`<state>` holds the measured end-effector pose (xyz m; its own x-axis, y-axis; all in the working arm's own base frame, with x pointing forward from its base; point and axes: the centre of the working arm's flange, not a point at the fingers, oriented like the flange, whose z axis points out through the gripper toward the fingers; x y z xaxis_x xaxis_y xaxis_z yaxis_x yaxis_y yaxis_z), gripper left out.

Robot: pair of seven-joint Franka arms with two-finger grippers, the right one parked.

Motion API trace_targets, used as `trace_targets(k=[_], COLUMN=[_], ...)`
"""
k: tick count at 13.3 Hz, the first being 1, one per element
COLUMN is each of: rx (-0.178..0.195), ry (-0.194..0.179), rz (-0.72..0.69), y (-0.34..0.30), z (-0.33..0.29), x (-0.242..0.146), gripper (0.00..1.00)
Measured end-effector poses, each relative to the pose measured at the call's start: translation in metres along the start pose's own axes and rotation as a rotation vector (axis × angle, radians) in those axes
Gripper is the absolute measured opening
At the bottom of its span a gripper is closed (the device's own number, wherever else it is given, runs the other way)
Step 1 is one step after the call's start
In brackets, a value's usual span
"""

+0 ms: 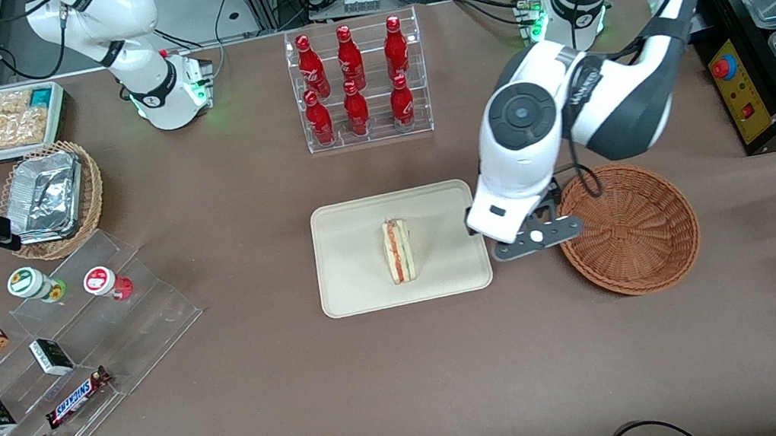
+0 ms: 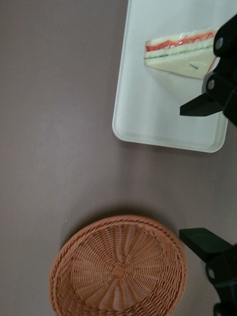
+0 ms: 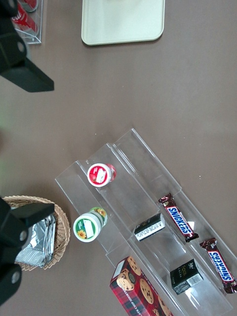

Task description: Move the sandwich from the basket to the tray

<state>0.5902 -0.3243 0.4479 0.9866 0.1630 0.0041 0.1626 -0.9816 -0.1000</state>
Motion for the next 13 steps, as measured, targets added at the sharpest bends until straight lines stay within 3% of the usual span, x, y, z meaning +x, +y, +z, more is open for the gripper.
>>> trace_targets(k=[8, 12, 13], rx=[-0.074, -0.068, -0.081], ry=[-0.077, -0.132, -0.148], rz=[0.153, 0.266, 0.278], y=[-0.119, -0.190, -0.207], z=[-0.022, -0.046, -0.051], x=[0.027, 0.019, 0.018], gripper=[1.00, 1.00, 1.00])
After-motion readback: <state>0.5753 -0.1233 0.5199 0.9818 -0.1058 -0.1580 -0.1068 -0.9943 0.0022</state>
